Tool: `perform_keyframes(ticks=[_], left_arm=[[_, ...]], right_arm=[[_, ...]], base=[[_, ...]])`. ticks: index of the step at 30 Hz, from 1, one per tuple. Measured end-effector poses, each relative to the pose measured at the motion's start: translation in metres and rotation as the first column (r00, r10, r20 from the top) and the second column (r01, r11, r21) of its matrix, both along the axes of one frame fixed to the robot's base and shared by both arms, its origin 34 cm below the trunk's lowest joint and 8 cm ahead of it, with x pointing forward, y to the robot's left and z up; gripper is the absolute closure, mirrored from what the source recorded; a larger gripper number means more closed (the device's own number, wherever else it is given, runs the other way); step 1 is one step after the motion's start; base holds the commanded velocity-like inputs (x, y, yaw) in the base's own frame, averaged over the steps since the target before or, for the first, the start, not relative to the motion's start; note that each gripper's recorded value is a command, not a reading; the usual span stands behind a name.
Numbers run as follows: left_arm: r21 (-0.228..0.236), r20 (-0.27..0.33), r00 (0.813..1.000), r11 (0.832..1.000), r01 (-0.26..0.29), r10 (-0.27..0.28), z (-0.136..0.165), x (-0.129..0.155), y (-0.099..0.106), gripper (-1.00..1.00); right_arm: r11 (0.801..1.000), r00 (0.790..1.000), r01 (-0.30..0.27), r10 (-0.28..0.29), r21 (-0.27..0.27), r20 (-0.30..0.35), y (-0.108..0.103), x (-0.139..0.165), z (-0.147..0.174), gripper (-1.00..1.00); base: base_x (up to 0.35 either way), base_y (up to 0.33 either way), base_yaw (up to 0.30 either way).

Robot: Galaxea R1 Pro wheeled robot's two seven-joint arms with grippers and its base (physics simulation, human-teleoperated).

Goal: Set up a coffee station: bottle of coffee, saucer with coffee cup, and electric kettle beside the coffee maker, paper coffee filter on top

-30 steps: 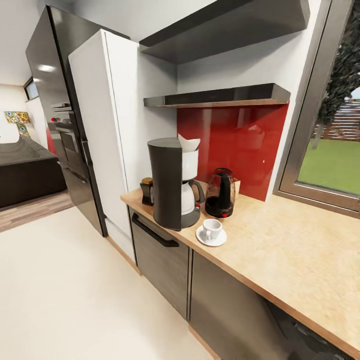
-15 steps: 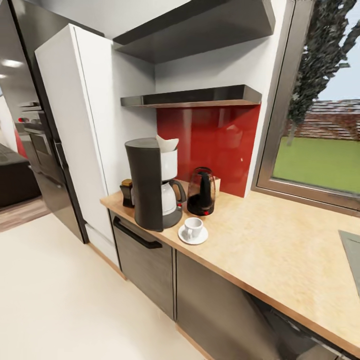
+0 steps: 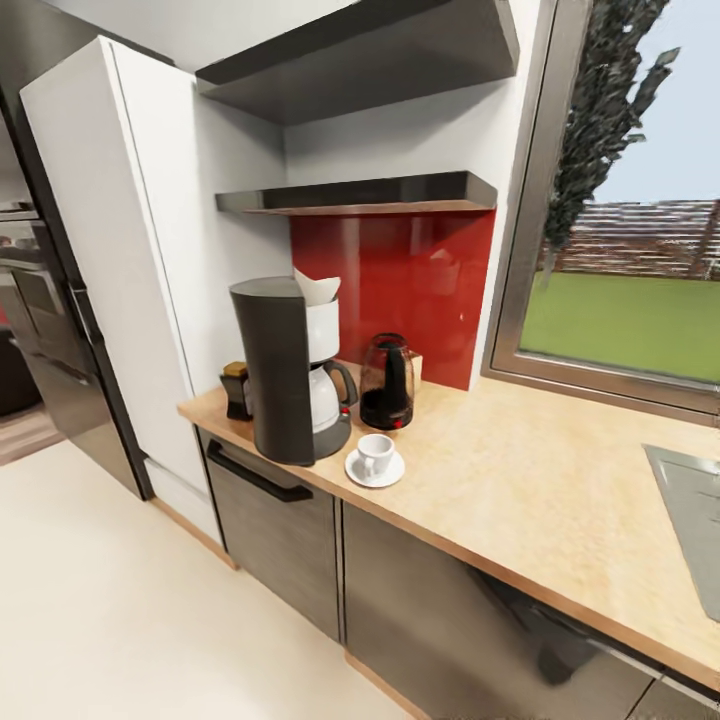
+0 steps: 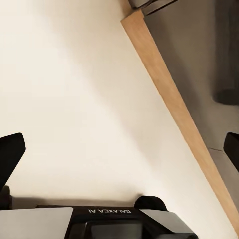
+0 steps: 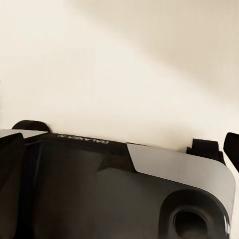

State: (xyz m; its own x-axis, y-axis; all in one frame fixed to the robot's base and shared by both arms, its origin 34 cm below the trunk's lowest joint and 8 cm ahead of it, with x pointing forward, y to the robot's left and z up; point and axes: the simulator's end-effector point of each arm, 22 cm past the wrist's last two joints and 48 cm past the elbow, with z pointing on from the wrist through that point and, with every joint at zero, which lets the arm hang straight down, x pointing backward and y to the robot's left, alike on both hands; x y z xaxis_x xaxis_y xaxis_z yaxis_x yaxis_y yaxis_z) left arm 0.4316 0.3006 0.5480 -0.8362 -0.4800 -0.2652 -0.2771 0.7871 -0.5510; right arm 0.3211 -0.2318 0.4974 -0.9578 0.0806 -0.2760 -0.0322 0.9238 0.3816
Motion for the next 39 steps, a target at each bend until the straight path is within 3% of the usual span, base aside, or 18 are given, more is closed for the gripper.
perform_keyframes(ticks=[13,23,39], left_arm=[[0.006,-0.003,1.0,1.0,-0.003,0.003,-0.0008,-0.0003,0.0018,-1.0],[0.027,-0.015,1.0,1.0,-0.008,0.009,-0.0036,-0.002,0.006,-1.0],[0.029,-0.016,1.0,1.0,-0.01,0.011,-0.004,-0.002,0.0063,-1.0]], right_arm=[[1.0,1.0,0.0,0.0,0.0,0.0,-0.0001,0.0,0.0,-1.0],[1.0,1.0,0.0,0.0,-0.004,0.0,-0.0005,-0.0001,-0.0003,-1.0],[1.0,1.0,-0.001,0.001,-0.002,-0.002,0.0004,-0.0004,-0.0003,-1.0]], base=[[0.002,0.018,-0.243],[0.122,0.232,-0.09],[0.03,0.052,-0.272]])
